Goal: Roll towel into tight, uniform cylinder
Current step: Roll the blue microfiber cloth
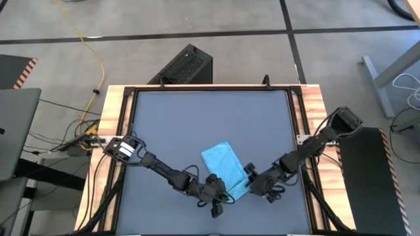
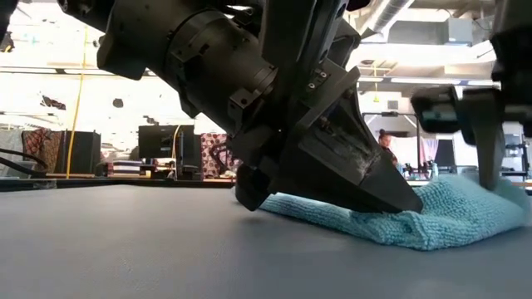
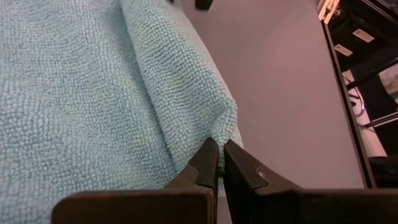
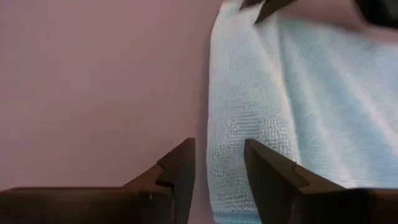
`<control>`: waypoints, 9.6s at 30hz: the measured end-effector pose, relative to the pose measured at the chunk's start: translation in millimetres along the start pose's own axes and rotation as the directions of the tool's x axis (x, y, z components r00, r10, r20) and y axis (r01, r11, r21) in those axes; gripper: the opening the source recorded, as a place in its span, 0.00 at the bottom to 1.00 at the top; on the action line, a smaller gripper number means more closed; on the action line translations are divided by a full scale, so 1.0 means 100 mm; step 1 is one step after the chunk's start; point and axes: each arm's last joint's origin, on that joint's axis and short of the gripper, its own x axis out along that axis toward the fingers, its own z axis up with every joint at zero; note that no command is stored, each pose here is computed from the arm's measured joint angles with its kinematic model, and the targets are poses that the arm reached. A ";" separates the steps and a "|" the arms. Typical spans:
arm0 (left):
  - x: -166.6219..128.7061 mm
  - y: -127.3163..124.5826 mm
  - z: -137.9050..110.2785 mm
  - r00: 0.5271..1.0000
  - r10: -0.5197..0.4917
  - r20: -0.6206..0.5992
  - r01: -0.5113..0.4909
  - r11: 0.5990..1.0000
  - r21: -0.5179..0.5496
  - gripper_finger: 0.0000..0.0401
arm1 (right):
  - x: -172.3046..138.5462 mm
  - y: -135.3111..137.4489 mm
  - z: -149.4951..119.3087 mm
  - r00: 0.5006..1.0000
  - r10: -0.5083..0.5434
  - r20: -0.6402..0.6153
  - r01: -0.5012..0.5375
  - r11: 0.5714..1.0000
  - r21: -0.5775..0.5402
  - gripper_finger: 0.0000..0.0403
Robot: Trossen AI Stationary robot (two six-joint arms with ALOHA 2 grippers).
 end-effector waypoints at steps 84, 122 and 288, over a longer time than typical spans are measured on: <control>-0.48 -0.05 0.55 0.988 0.141 0.061 -0.153 0.913 0.377 0.26 | -0.08 -0.95 -0.45 0.977 0.212 0.010 -0.109 0.460 0.881 0.04; -0.20 0.35 0.46 0.976 0.219 -0.007 -0.212 0.952 0.221 0.19 | -0.08 -0.99 -0.47 0.983 0.184 0.000 -0.079 0.421 0.904 0.13; -0.23 -0.06 0.16 0.990 0.141 0.016 -0.142 0.987 0.069 0.17 | 0.17 -0.98 -0.61 0.910 0.402 0.101 -0.250 0.337 0.908 0.07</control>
